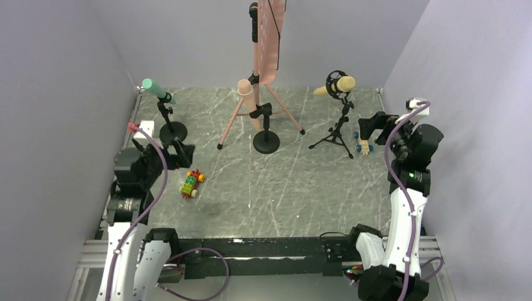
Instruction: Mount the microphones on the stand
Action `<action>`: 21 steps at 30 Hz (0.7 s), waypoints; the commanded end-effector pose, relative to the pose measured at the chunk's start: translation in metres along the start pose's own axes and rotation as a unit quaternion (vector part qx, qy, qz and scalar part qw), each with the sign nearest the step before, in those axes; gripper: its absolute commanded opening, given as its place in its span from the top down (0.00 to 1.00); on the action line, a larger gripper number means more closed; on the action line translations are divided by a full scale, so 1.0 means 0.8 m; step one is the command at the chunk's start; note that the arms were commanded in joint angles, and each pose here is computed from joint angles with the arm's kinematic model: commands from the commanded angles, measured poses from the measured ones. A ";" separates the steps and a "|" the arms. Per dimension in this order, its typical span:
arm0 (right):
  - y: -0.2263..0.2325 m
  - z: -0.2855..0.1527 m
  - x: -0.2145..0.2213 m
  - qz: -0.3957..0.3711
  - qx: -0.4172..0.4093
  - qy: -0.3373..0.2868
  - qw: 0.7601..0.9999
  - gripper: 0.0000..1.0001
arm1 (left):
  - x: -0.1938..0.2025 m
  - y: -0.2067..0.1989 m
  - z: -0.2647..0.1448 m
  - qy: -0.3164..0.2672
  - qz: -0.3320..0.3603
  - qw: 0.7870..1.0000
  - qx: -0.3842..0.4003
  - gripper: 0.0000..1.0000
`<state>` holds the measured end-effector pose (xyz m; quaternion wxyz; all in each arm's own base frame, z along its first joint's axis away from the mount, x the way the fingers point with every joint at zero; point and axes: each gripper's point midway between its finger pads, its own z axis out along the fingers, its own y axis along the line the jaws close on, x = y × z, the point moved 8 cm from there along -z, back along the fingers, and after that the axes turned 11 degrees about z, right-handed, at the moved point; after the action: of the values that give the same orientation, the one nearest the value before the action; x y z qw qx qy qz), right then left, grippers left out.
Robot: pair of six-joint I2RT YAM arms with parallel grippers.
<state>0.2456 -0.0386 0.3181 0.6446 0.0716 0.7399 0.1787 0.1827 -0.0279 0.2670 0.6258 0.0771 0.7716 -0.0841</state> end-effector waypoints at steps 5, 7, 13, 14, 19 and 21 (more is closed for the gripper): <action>0.010 -0.044 -0.023 0.105 0.142 0.001 0.984 0.00 | -0.168 -0.037 -0.061 -0.132 -0.046 0.987 0.082 0.01; 0.014 -0.050 -0.034 0.094 0.146 -0.016 0.985 0.00 | -0.176 -0.041 -0.071 -0.140 -0.046 0.985 0.091 0.01; 0.030 -0.067 -0.050 0.078 0.130 -0.055 0.987 0.00 | -0.161 -0.044 -0.092 -0.142 -0.037 0.986 0.082 0.01; 0.032 -0.069 -0.051 0.077 0.128 -0.058 0.987 0.00 | -0.156 -0.045 -0.094 -0.138 -0.034 0.986 0.082 0.01; 0.036 -0.077 -0.053 0.080 0.132 -0.071 0.986 0.00 | -0.131 -0.047 -0.096 -0.119 -0.026 0.988 0.092 0.01; 0.034 -0.077 -0.052 0.084 0.138 -0.067 0.985 0.00 | -0.125 -0.048 -0.097 -0.115 -0.025 0.989 0.094 0.01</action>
<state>0.1949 -0.0371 0.3608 0.6522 0.2119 0.7164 0.1285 0.1271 -0.0472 0.3910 0.7068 0.0907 0.6791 -0.1761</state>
